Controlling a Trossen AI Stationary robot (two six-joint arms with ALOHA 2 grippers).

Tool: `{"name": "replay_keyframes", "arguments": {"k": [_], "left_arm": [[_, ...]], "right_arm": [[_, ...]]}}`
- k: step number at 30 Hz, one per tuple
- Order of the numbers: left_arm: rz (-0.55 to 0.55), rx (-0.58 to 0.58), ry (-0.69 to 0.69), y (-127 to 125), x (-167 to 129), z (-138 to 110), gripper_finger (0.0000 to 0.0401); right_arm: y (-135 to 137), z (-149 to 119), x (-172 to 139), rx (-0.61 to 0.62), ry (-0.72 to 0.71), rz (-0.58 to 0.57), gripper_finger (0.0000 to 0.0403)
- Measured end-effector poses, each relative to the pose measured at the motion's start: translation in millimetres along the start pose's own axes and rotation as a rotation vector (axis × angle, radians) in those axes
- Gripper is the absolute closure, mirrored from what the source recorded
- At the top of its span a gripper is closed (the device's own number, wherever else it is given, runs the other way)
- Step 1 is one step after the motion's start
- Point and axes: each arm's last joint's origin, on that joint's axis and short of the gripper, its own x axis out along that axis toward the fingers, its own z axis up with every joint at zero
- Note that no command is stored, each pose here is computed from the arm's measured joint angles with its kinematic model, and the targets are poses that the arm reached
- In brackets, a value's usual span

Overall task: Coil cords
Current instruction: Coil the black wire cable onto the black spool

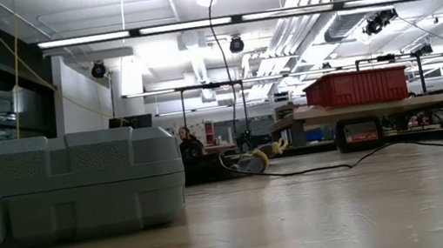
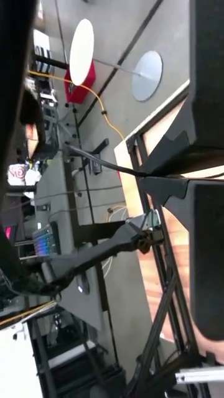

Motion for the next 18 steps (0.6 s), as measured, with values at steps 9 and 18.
{"name": "replay_keyframes", "arguments": {"k": [9,18], "left_arm": [[-0.121,-0.190,0.117,-16,3,-11,0.0401],[-0.025,-0.223,0.171,-5,27,-25,0.0401]], "right_arm": [[-11,8,3,0.005,-0.063,0.040,0.0403],[-8,11,3,0.027,-0.086,0.137,0.0403]]}}
